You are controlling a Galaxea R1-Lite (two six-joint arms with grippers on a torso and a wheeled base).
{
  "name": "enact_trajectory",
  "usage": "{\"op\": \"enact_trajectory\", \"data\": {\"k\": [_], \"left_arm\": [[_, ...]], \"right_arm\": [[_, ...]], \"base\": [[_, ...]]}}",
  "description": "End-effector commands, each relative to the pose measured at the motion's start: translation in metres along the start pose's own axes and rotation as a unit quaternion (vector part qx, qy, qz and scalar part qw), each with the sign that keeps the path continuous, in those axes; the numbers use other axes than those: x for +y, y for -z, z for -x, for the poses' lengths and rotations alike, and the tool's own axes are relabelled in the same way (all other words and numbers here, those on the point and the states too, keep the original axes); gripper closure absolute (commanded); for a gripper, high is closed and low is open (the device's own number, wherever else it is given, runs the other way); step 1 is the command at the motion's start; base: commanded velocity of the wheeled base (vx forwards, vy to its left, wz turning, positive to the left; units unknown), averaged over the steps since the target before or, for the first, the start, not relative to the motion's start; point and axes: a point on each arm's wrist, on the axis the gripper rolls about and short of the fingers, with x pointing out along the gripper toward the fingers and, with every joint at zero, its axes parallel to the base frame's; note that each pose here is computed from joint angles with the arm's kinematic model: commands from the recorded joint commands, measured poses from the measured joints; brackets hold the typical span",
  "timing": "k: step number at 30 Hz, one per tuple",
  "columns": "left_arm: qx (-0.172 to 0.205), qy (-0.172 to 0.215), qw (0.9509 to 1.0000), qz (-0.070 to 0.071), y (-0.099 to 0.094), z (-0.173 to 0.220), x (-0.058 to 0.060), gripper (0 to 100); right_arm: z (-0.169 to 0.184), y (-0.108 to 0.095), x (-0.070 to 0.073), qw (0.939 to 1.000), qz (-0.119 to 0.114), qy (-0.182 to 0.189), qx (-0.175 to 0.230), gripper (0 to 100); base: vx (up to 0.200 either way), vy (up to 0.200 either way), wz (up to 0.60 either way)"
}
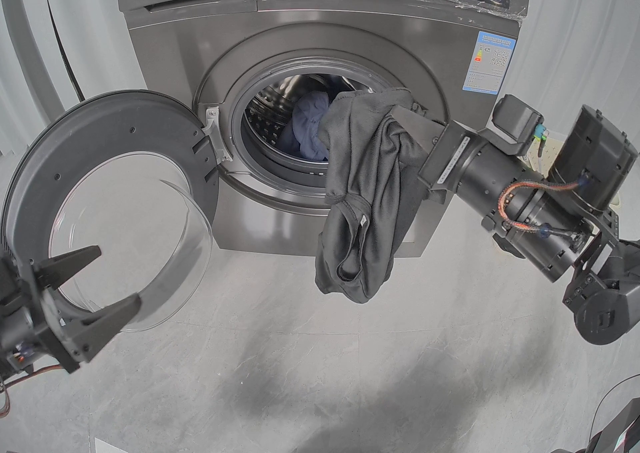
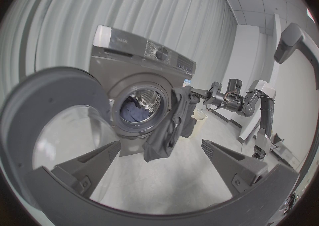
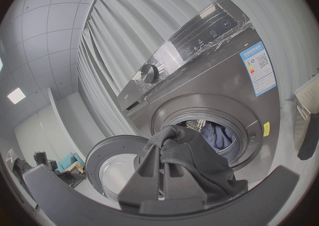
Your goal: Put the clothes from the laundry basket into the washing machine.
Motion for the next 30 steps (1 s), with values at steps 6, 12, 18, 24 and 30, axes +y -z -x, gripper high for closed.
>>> {"op": "enact_trajectory", "data": {"k": [6,12,18,24,30], "left_arm": [[0.117,0.115,0.9854,0.045,0.072,-0.141,0.001,0],[0.147,0.129,0.9793,0.053,0.089,-0.163,-0.002,0],[0.163,0.141,0.9735,0.076,0.099,-0.180,-0.008,0],[0.164,0.140,0.9700,0.113,0.100,-0.193,-0.008,0],[0.180,0.139,0.9636,0.140,0.110,-0.203,-0.010,0]], "right_arm": [[-0.029,0.014,-0.001,0.9997,-0.008,0.003,-0.024,100],[-0.031,0.015,0.001,0.9997,-0.009,0.001,-0.023,100],[-0.030,0.016,0.002,0.9997,-0.009,0.006,-0.023,100],[-0.028,0.019,0.006,0.9998,-0.010,0.001,-0.018,100],[-0.027,0.019,0.011,0.9998,-0.011,-0.006,-0.018,100]], "base": [[0.000,0.000,0.00],[0.000,0.000,0.00],[0.000,0.000,0.00],[0.000,0.000,0.00],[0.000,0.000,0.00]]}}
